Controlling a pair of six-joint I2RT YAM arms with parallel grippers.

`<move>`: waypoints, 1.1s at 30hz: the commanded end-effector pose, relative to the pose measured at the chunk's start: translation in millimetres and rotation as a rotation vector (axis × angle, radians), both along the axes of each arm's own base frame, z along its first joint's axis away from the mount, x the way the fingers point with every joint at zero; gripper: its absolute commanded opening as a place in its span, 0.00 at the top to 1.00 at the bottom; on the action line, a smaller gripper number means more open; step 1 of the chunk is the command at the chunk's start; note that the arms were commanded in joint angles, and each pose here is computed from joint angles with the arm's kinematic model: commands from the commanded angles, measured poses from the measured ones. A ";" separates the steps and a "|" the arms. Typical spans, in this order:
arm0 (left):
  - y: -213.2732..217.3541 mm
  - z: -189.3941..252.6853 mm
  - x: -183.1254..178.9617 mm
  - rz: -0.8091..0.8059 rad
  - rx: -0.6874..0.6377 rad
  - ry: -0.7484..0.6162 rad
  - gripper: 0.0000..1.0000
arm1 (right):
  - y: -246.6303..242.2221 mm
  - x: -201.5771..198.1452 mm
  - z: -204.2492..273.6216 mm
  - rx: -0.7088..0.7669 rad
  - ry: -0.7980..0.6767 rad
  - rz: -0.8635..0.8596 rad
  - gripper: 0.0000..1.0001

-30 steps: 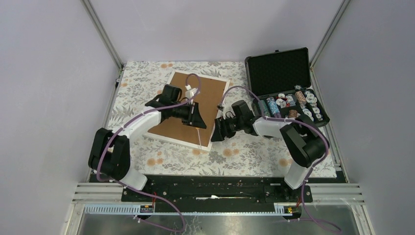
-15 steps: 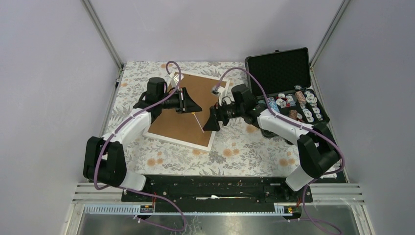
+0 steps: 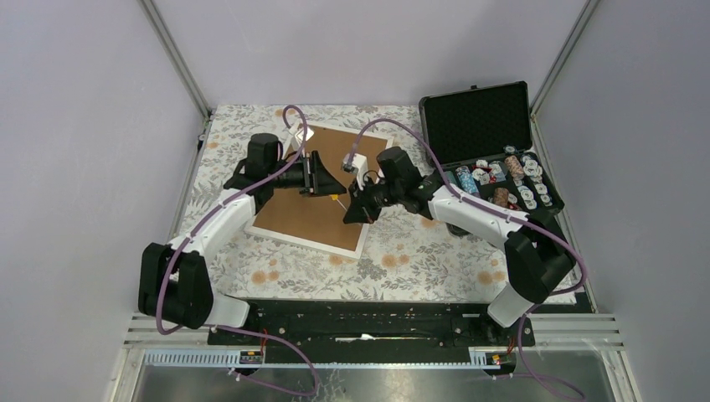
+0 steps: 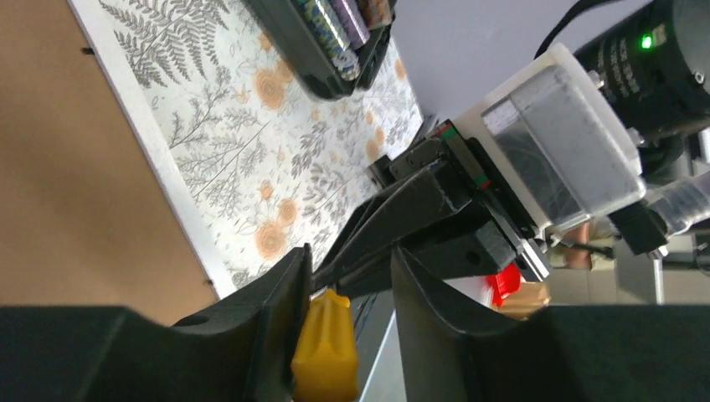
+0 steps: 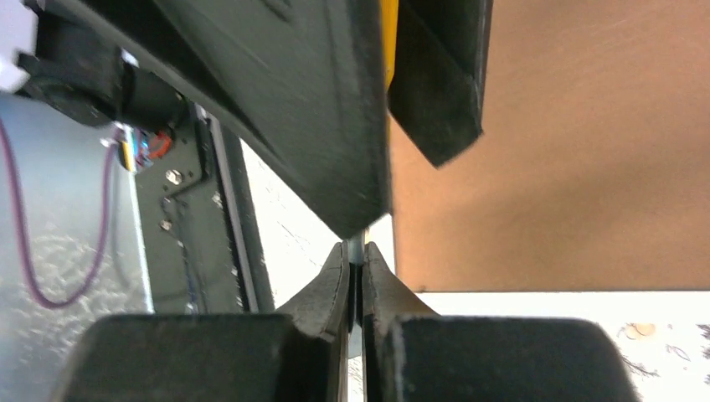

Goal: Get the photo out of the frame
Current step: Adjust the screwdriver.

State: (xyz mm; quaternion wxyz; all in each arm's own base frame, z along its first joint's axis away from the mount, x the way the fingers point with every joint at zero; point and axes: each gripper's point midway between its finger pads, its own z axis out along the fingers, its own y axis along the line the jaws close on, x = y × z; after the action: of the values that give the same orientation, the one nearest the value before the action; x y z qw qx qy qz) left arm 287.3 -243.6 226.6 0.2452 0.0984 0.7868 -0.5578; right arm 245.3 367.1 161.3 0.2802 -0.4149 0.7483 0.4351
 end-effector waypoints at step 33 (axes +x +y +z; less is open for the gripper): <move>-5.6 -28.0 -62.1 -0.262 0.101 0.189 0.54 | -25.1 -11.7 -6.1 -0.223 -0.362 0.231 1.00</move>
State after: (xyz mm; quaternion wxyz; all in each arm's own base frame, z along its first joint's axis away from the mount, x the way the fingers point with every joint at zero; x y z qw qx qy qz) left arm 232.4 -245.0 195.6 0.0894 0.1411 0.8251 -0.5397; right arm 227.8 332.5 129.6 0.2773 -0.5907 0.6977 0.2956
